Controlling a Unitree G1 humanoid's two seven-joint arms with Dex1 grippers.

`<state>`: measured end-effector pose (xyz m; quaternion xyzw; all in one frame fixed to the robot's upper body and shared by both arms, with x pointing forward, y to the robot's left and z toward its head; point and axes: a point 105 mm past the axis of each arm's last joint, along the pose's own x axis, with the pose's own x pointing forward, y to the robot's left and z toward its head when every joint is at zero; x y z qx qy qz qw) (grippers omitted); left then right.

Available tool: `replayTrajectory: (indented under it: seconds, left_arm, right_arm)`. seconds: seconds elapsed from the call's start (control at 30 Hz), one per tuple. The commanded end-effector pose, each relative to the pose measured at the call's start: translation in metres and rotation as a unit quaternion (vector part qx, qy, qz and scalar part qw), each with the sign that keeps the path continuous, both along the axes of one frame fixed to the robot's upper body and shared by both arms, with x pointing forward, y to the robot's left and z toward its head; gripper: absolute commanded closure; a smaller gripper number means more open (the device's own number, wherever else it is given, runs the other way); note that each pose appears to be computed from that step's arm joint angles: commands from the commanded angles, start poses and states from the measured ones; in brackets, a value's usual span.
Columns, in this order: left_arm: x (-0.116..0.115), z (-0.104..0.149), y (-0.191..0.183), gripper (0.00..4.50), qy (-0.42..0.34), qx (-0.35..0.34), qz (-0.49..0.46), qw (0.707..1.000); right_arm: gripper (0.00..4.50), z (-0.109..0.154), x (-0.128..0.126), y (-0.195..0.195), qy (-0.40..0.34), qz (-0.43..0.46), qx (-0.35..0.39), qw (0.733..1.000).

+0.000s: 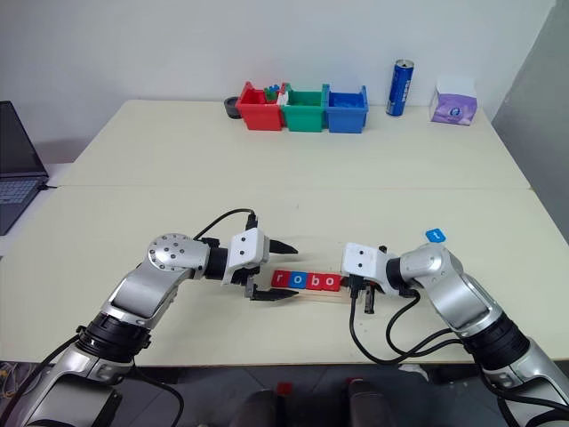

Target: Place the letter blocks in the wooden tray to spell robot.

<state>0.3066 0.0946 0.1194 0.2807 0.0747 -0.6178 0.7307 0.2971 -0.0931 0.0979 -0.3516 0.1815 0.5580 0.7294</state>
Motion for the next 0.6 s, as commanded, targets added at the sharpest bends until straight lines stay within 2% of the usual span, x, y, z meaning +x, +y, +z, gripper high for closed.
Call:
replayTrajectory:
  seconds: [0.03,0.13,0.27,0.3,0.37,0.47,0.6]
  left_arm:
    - [0.001,0.013,0.001,0.00,-0.026,-0.009,0.001,1.000]
    - [0.001,0.014,0.000,0.00,-0.027,-0.010,0.001,1.000]
    - [0.002,0.018,-0.003,0.00,-0.027,-0.022,0.005,0.999]
    - [0.002,0.021,-0.005,0.00,-0.025,-0.031,0.007,0.999]
    - [0.002,0.024,-0.007,0.00,-0.023,-0.041,0.010,0.999]
    - [0.006,0.032,-0.017,0.00,-0.028,-0.060,0.016,0.998]
    - [0.011,0.042,-0.031,0.00,-0.028,-0.083,0.027,0.996]
  right_arm:
    - [4.48,0.010,0.002,0.003,-0.018,0.008,0.003,1.000]
    - [4.48,0.016,0.005,0.000,-0.025,0.001,0.009,1.000]
    - [4.48,0.044,0.006,-0.014,-0.045,-0.039,0.056,0.997]
    - [4.32,0.051,0.008,-0.022,-0.054,-0.068,0.074,0.993]
    - [3.90,0.058,0.010,-0.031,-0.064,-0.102,0.094,0.988]
    - [2.88,0.070,0.024,-0.064,-0.106,-0.225,0.148,0.957]
    - [1.40,0.065,0.027,-0.105,-0.129,-0.344,0.165,0.915]
